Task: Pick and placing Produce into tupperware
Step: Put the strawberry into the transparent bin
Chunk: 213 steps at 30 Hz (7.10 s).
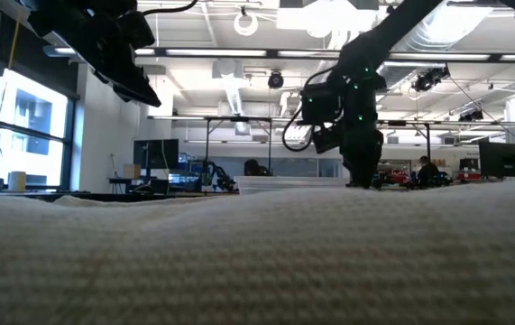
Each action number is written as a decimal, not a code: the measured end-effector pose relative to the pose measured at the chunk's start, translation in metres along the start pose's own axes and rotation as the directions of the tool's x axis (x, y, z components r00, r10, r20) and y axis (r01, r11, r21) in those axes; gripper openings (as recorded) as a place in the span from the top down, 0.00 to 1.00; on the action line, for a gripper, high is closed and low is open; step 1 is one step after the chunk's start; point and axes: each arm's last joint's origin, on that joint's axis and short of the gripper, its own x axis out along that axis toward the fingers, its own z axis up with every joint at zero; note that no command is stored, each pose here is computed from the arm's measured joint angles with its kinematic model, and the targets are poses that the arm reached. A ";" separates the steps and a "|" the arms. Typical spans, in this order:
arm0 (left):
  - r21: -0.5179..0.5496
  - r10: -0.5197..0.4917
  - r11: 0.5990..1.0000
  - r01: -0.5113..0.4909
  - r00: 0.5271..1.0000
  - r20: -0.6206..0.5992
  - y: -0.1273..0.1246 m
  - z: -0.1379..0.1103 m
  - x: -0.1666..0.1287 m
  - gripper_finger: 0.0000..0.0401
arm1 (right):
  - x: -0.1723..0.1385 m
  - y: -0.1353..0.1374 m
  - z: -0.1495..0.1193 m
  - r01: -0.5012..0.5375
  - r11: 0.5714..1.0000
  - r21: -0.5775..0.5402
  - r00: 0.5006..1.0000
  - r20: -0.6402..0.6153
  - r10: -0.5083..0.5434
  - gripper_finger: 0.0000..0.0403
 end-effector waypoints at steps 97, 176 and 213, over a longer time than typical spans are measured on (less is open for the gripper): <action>0.000 0.007 1.000 -0.007 1.000 -0.002 0.000 0.000 0.000 0.60 | 0.000 -0.021 -0.011 -0.033 0.999 0.009 0.999 0.016 0.033 0.65; 0.000 0.007 1.000 -0.007 1.000 -0.002 0.000 0.000 0.000 0.60 | 0.015 0.063 0.067 -0.066 0.940 -0.336 0.990 0.097 0.104 0.65; 0.000 0.007 1.000 -0.007 1.000 -0.002 0.000 0.000 0.000 0.60 | 0.015 0.064 0.072 -0.030 0.892 -0.452 0.984 0.142 0.105 0.65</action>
